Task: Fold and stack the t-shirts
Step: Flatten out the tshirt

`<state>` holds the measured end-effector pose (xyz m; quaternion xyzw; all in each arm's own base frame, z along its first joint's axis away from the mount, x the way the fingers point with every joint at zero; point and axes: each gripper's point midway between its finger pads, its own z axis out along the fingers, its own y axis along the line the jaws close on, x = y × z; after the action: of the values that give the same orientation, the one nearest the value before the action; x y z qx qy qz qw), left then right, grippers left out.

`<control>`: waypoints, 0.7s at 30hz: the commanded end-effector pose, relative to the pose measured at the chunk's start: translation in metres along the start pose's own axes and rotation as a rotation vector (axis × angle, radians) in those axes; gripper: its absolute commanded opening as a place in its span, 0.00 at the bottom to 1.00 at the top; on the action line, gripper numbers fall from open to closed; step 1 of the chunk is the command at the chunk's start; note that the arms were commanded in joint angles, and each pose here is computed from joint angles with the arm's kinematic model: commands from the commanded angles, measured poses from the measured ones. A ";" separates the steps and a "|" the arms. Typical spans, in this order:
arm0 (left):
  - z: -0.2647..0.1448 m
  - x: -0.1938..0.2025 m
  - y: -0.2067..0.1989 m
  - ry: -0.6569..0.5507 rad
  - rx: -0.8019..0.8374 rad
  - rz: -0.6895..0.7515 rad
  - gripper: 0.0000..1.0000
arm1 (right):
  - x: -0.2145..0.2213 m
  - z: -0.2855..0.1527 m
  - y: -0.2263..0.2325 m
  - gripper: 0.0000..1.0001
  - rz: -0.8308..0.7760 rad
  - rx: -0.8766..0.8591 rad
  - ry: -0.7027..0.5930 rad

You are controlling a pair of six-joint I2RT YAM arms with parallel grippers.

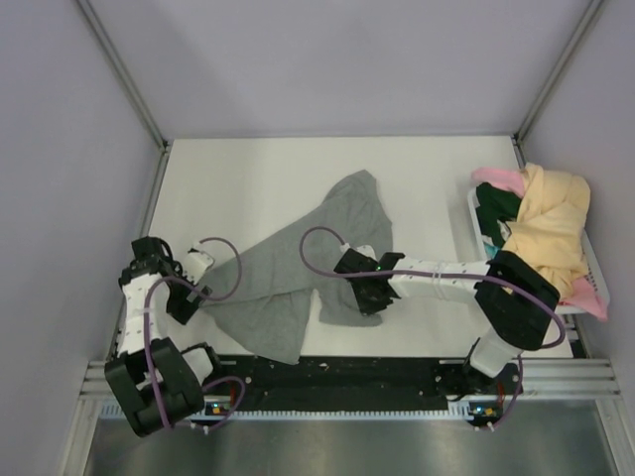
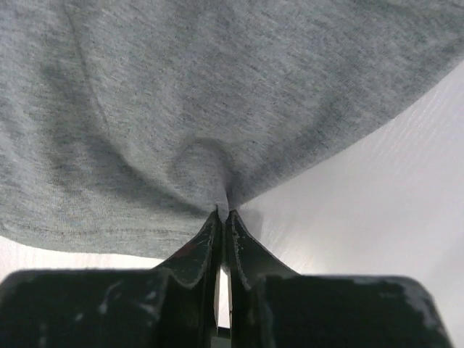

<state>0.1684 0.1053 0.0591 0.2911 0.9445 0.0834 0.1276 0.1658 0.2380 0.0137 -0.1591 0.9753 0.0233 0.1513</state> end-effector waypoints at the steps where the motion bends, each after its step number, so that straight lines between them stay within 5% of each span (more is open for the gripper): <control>1: 0.000 0.002 0.022 -0.006 -0.059 0.042 0.99 | -0.004 0.010 -0.002 0.00 0.018 0.012 -0.054; 9: 0.021 -0.005 0.011 -0.080 0.048 0.107 0.98 | -0.071 -0.074 -0.011 0.00 0.058 -0.088 -0.344; 18: 0.054 -0.011 0.030 -0.086 0.057 0.072 0.89 | -0.109 -0.107 -0.029 0.00 0.081 -0.098 -0.450; 21: 0.060 -0.010 0.034 -0.082 0.076 0.041 0.73 | -0.122 -0.124 -0.038 0.00 0.087 -0.088 -0.510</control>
<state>0.1922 0.1218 0.0190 0.3234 0.9371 0.0330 0.1271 0.2301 0.2283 0.1196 -0.1192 0.9353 0.0964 0.3189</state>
